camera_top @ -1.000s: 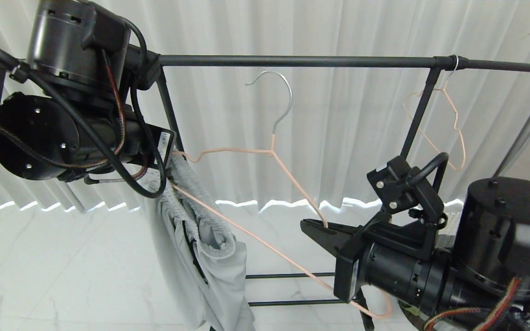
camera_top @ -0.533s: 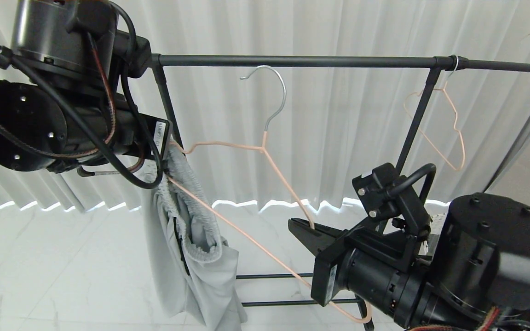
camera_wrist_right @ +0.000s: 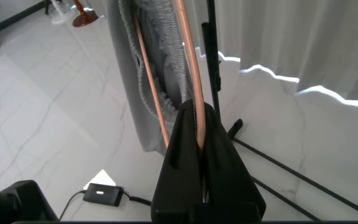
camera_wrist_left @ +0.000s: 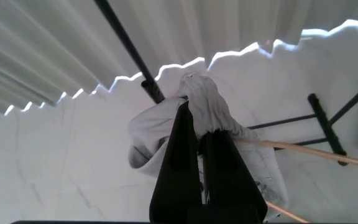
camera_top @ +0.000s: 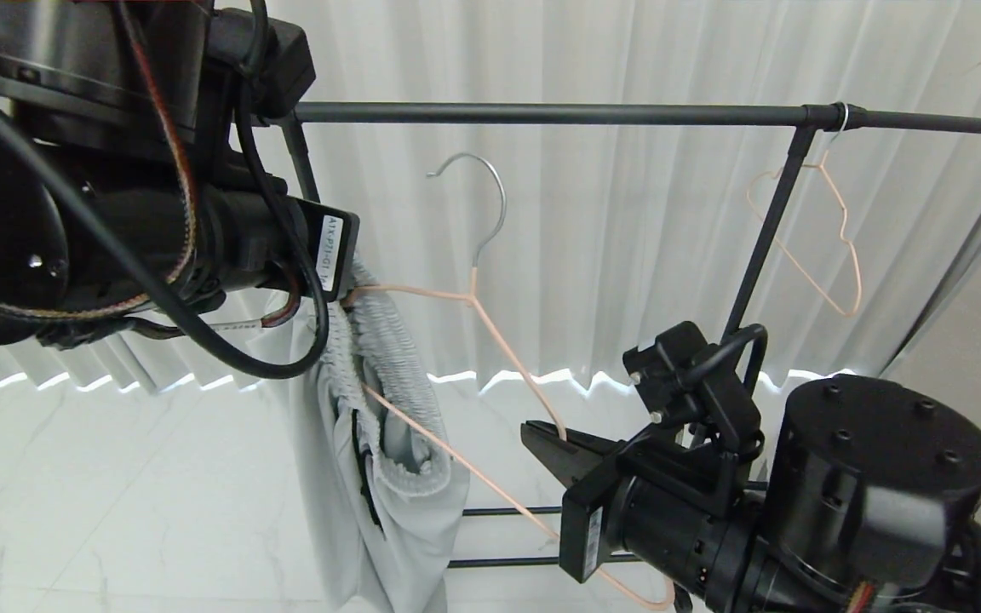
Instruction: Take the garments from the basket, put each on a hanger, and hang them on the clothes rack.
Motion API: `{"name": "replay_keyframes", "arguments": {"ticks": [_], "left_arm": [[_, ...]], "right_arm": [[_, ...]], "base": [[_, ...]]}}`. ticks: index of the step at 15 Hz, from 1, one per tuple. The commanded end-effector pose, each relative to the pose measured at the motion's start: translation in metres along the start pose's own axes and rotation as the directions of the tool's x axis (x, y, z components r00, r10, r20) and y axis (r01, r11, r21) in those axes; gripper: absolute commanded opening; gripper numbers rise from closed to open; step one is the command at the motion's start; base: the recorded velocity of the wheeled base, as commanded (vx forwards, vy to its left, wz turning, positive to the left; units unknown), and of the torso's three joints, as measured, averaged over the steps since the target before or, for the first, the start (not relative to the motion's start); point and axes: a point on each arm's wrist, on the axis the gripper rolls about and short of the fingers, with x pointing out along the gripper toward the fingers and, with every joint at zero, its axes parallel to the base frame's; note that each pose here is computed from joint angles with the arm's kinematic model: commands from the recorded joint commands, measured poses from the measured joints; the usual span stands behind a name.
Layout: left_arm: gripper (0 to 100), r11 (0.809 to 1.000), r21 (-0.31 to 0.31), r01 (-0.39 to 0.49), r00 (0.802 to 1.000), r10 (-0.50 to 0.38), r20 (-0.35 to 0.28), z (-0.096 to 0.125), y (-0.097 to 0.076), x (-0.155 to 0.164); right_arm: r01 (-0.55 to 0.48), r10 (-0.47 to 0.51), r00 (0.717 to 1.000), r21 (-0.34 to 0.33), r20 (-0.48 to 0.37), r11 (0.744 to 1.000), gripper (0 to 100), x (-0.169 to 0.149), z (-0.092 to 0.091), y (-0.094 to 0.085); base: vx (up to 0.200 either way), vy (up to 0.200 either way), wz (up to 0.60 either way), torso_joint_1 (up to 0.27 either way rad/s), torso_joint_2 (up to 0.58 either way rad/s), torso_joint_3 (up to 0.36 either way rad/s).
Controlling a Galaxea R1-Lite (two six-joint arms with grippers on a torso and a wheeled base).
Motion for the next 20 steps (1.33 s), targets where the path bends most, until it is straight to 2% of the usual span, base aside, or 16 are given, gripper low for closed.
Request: {"name": "replay_keyframes", "arguments": {"ticks": [1,5,9,11,15,20], "left_arm": [[0,1.000,-0.001,0.024,0.999,-0.024,0.024,0.005,-0.003,-0.007],[0,0.996,0.005,0.093,0.993,-0.094,0.075,0.009,-0.010,-0.029],[0,0.993,0.041,0.114,0.992,-0.116,0.048,-0.002,-0.013,-0.032],[0,0.987,0.048,0.156,0.985,-0.159,0.070,0.001,-0.020,-0.040],[0,0.986,0.050,0.158,0.984,-0.162,0.069,0.000,-0.021,-0.040],[0,0.986,0.040,0.159,0.984,-0.162,0.074,0.001,-0.020,-0.041]], "right_arm": [[0.004,-0.004,1.000,-0.005,-0.022,1.000,0,0.005,-0.007,0.000],[-0.001,0.001,1.000,0.007,0.006,1.000,0,0.022,-0.007,0.004],[-0.002,0.001,0.999,0.015,0.036,1.000,0,0.028,-0.002,0.005],[-0.003,0.003,0.999,0.015,0.038,1.000,0,0.032,-0.003,0.006],[-0.011,0.011,0.997,0.008,0.078,1.000,0,0.034,-0.002,0.007],[0.006,0.001,0.989,-0.042,0.147,0.999,0,0.033,0.005,0.008]], "base": [[0.000,0.000,0.00,0.000,0.00,0.000],[0.000,0.000,0.00,0.000,0.00,0.000],[0.000,0.000,0.00,0.000,0.00,0.000],[0.000,0.000,0.00,0.000,0.00,0.000],[0.000,0.000,0.00,0.000,0.00,0.000],[0.000,0.000,0.00,0.000,0.00,0.000]]}}
